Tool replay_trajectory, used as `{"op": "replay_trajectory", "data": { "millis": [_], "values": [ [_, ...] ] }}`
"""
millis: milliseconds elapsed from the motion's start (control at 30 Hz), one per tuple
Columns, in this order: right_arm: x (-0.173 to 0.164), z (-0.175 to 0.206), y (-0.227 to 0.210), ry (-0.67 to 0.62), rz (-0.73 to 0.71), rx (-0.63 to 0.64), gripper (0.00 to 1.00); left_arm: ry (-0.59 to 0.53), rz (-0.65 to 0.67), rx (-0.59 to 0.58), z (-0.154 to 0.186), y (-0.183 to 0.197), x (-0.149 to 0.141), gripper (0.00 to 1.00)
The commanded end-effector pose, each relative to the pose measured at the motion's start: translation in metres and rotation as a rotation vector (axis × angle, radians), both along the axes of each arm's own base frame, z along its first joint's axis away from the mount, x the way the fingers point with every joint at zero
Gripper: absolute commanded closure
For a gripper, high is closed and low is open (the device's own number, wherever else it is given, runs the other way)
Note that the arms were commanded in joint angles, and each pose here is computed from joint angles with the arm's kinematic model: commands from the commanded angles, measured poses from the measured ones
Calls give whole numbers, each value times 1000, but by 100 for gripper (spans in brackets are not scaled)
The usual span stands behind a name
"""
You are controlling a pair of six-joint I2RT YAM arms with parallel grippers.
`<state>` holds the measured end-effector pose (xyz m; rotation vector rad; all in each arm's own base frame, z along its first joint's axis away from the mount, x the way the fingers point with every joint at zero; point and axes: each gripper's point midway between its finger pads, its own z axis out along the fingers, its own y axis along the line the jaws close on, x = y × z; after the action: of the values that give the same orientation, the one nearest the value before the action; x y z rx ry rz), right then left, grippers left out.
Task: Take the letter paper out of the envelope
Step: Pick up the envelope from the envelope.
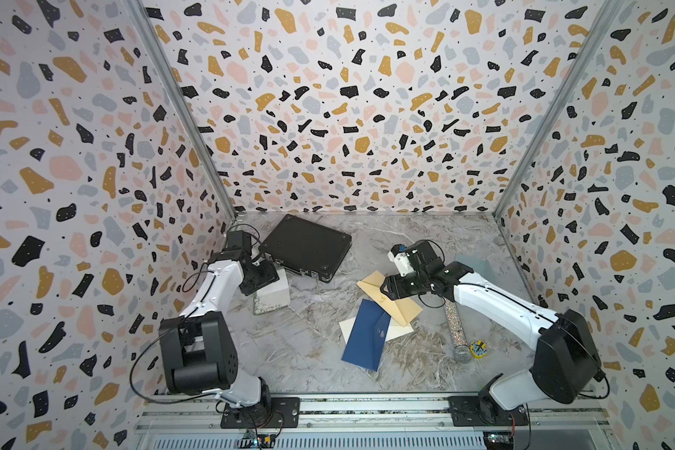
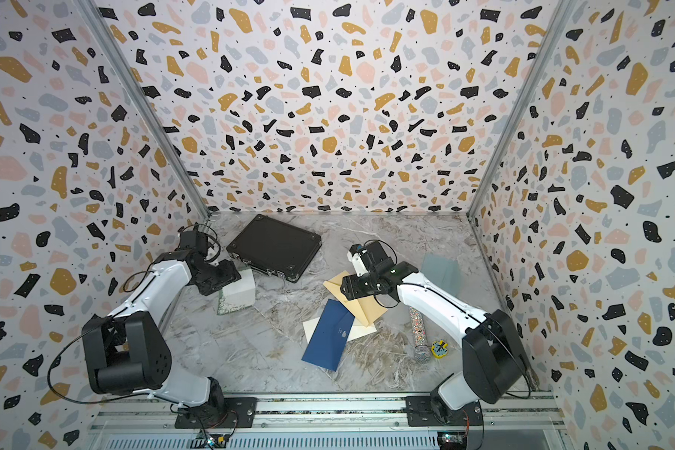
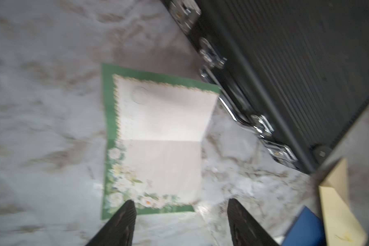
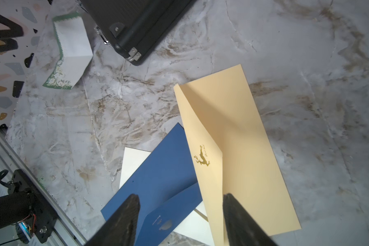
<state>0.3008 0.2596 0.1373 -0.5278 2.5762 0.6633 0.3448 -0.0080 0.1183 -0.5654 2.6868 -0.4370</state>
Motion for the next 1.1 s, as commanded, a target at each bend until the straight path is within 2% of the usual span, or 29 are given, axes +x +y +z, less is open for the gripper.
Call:
{"op": "replay_trajectory", "data": {
  "millis": [0,167,300,400,567,733,933,1000,1067],
  "values": [
    [1,-12,-7,84,30,24,35,-1,-16,-323,17,-75,-7,27],
    [-1,-29,-1,134,118,35,36,18,-115,-508,34,-155,-19,24],
    [-3,-44,0,150,164,11,36,56,-164,-599,41,-192,-25,22],
    [0,-55,0,157,181,-13,37,87,-174,-638,40,-201,-26,22],
    [-1,-58,13,184,218,31,43,112,-209,-660,42,-212,-30,23],
    [-4,-74,16,195,256,-37,47,136,-212,-668,38,-215,-32,23],
    [0,-86,20,166,274,-107,52,164,-226,-672,34,-217,-34,32],
    [1,-86,20,143,288,-126,59,166,-224,-672,33,-217,-34,33],
    [1,-85,20,114,309,-162,75,165,-219,-674,34,-217,-33,33]
  ]
}}
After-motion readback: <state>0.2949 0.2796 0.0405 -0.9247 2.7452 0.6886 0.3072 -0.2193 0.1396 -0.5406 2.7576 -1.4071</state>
